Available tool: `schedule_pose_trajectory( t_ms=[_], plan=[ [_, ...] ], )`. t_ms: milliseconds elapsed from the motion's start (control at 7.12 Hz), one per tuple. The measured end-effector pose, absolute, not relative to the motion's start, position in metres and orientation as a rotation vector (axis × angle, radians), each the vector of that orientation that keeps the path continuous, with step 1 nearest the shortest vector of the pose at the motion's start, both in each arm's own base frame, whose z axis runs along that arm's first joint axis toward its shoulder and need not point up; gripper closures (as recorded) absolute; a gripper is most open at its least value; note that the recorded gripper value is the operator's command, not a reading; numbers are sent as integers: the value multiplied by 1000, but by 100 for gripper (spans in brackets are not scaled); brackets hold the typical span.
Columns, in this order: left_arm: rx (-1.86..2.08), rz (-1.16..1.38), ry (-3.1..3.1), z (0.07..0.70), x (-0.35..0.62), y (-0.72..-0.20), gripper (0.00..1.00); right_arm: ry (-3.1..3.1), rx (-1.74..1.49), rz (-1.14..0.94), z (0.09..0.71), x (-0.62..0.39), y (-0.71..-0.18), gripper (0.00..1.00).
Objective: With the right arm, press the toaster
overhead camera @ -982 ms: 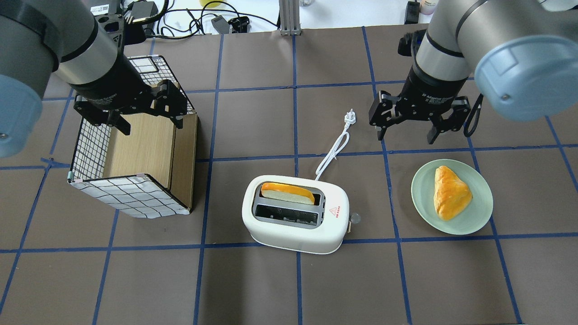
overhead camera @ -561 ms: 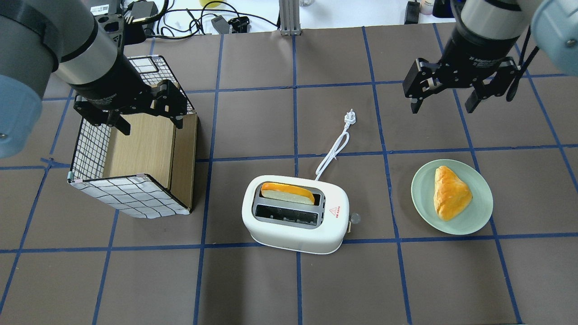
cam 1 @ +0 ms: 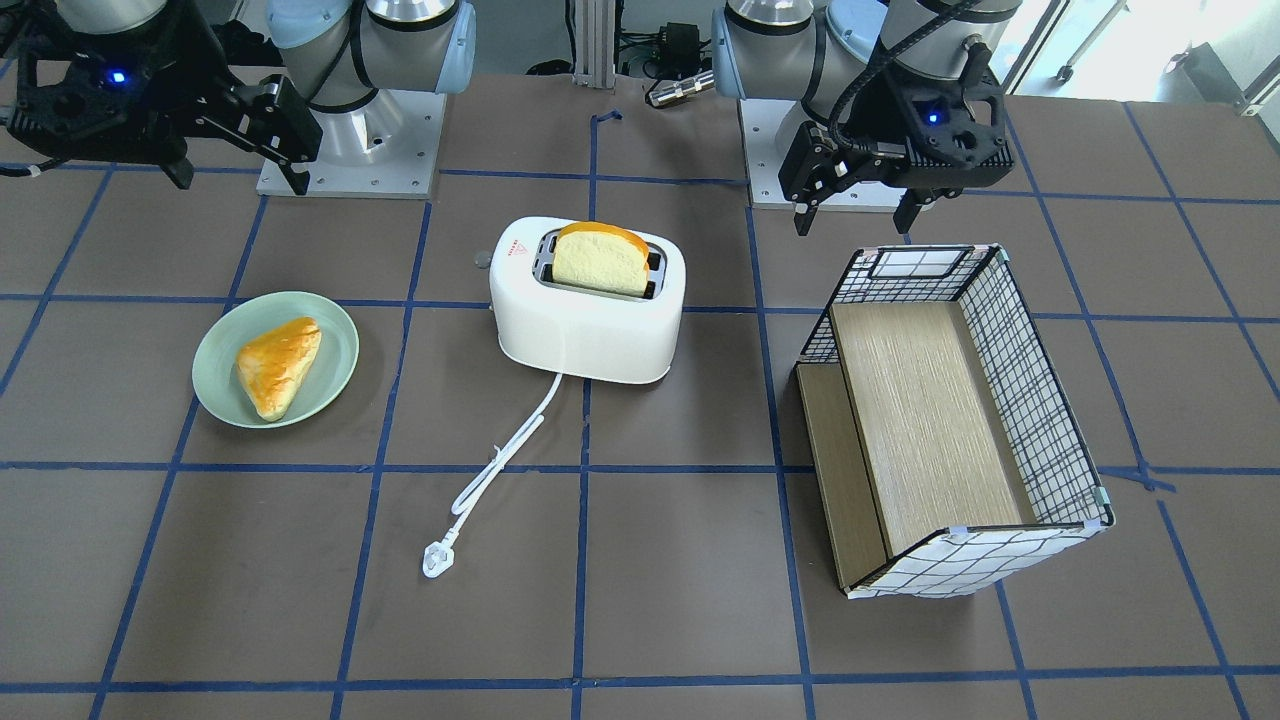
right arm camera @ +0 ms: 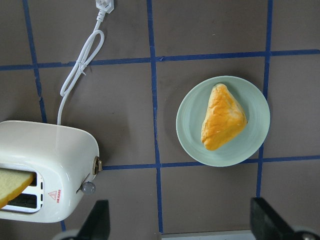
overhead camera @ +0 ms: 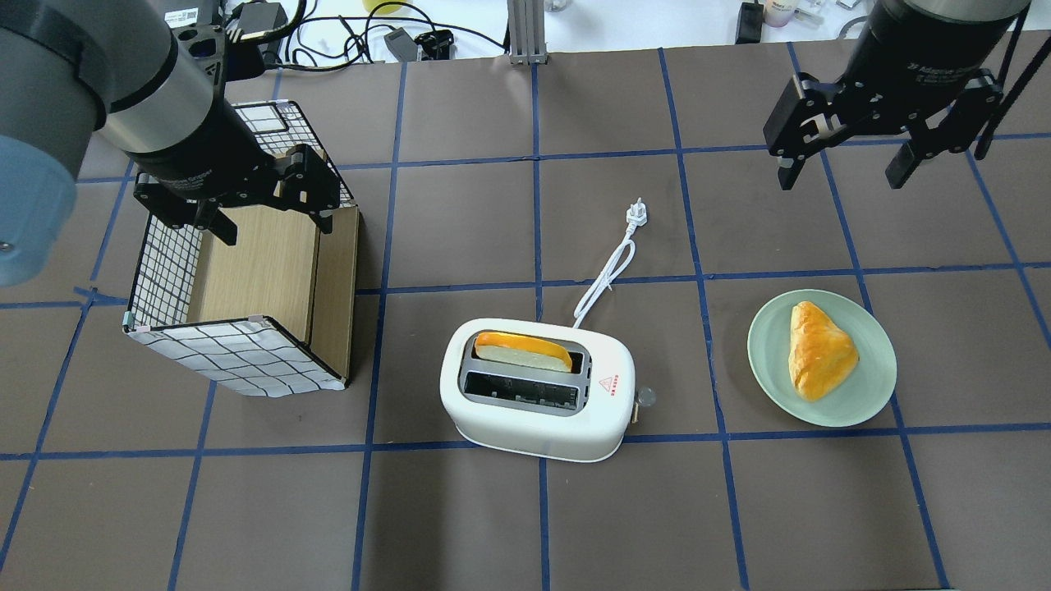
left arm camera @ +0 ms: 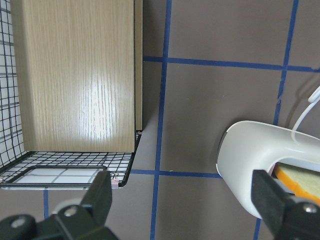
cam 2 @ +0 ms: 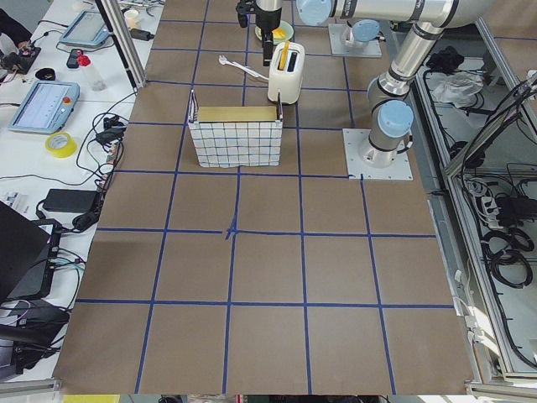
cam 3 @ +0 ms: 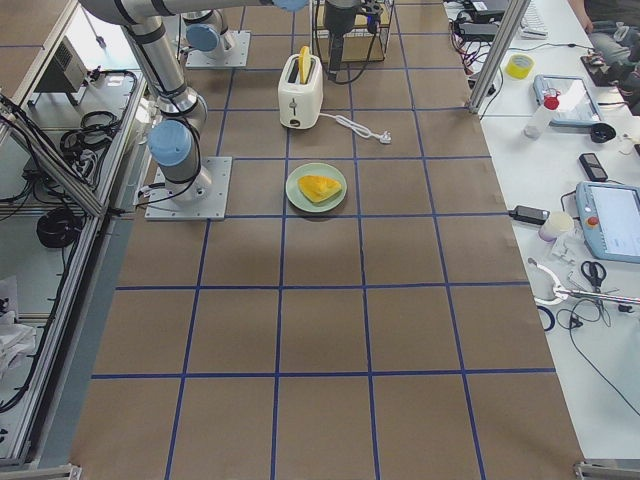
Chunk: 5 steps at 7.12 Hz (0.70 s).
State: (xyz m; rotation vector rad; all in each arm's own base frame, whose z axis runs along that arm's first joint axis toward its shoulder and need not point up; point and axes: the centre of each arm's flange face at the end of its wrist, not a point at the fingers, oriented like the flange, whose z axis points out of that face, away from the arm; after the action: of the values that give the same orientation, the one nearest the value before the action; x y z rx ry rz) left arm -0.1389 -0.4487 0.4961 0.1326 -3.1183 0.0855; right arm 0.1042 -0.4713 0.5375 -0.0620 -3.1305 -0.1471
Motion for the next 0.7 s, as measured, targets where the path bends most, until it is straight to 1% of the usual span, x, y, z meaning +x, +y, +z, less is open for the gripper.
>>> schedule_pose_trajectory(
  t_ms=[702],
  plan=[
    [133,86,-3118,496,-139,-449,0,-3116,-59,-159,540,103,-468,0]
  ],
)
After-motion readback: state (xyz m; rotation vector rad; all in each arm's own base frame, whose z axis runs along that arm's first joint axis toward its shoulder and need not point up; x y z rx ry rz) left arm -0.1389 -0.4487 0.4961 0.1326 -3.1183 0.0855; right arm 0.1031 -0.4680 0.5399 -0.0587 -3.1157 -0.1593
